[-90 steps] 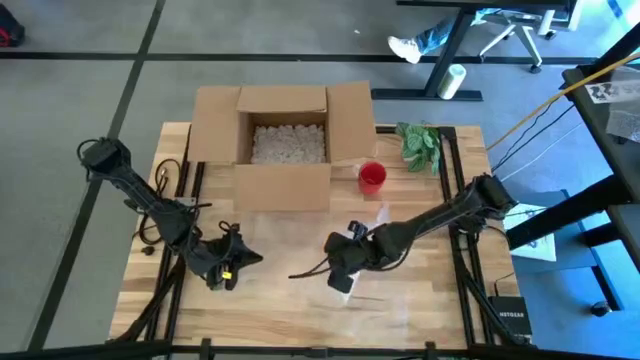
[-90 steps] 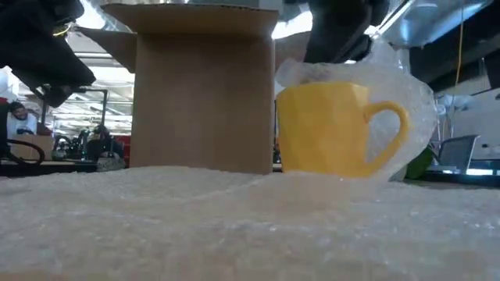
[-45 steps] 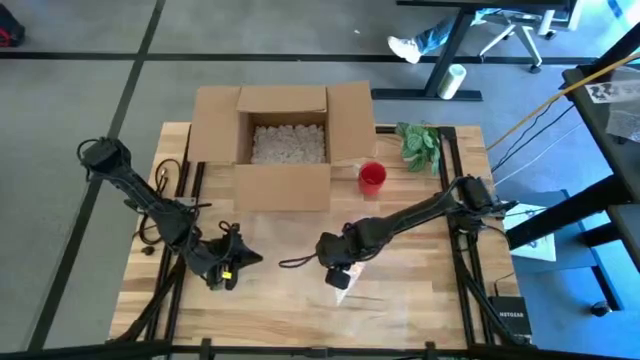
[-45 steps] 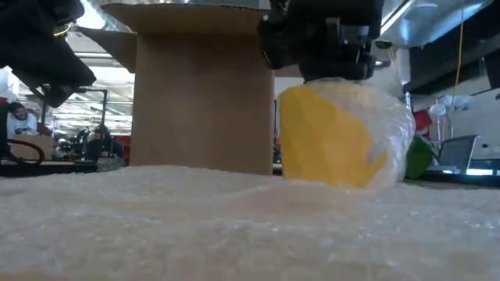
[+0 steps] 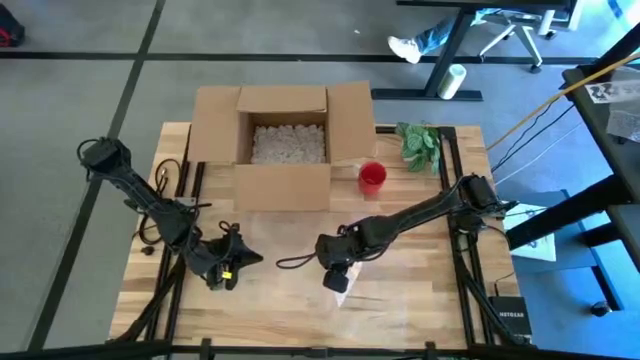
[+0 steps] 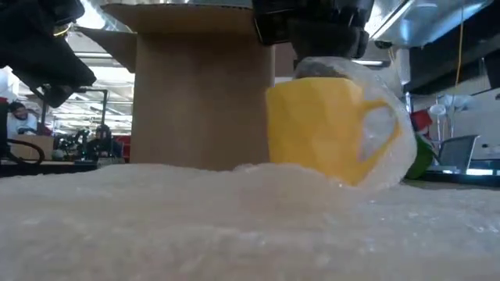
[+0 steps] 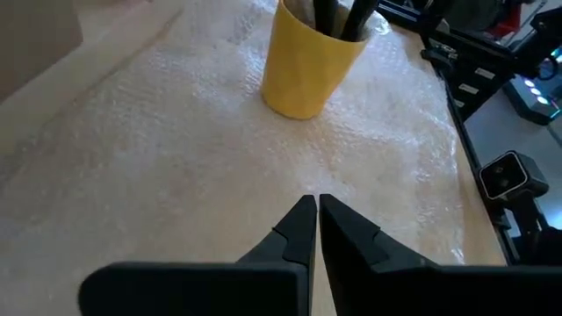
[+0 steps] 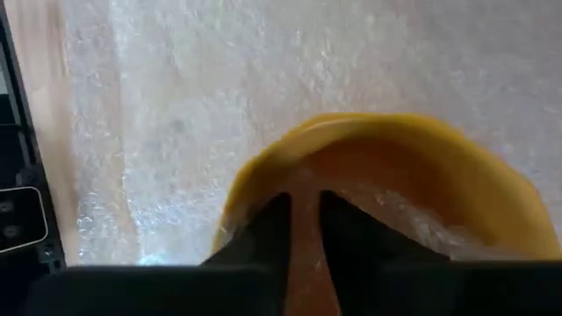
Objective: Wrap mug
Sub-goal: Wrap the yellow mug with bubble wrap
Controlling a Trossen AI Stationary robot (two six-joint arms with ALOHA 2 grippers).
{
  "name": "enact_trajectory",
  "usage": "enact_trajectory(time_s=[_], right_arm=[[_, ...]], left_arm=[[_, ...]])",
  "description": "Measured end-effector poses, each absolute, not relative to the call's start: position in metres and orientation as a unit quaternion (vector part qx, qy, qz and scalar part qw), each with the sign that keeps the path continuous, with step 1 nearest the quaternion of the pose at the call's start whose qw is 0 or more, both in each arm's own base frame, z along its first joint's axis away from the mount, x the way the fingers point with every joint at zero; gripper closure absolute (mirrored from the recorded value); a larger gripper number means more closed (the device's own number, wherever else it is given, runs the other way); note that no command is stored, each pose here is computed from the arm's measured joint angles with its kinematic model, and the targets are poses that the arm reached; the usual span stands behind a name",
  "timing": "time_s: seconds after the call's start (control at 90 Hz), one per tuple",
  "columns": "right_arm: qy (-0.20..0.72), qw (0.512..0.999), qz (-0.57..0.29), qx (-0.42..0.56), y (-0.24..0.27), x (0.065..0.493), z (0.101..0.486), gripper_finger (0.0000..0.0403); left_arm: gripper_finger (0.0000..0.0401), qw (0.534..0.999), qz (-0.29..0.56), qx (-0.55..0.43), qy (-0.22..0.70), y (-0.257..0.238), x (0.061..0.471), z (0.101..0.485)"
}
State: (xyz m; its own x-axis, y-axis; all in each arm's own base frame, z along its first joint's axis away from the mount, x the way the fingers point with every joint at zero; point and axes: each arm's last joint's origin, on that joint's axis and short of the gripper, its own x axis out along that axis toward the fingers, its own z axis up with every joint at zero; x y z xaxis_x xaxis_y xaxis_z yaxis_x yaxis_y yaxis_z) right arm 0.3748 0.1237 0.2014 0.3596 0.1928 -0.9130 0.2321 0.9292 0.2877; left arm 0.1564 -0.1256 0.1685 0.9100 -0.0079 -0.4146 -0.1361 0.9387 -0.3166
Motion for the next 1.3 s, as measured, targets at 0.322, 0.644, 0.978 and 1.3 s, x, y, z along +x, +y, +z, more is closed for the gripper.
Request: enact_trajectory(time_s=[0.322,0.644,0.978,1.3], right_arm=[[0.564,0.804,-0.011,0.187,0.123,0.373,0.207,0.0287],[0.563,0.807,-0.003,0.178,0.123,0.373,0.207,0.0318],[0.547,0.82,0.014,0.167,0.126,0.382,0.245,0.0353],[0.574,0.803,-0.002,0.163,0.125,0.377,0.25,0.0396]], left_arm=[[0.0401,0.962,0.036,-0.198,0.185,-0.124,0.162,0.174],[0.0401,0.951,0.015,-0.221,0.216,-0.112,0.186,0.162],[0.0401,0.96,-0.02,-0.206,0.189,-0.103,0.209,0.156],[0.0401,0.969,-0.056,-0.178,0.162,-0.111,0.227,0.167]])
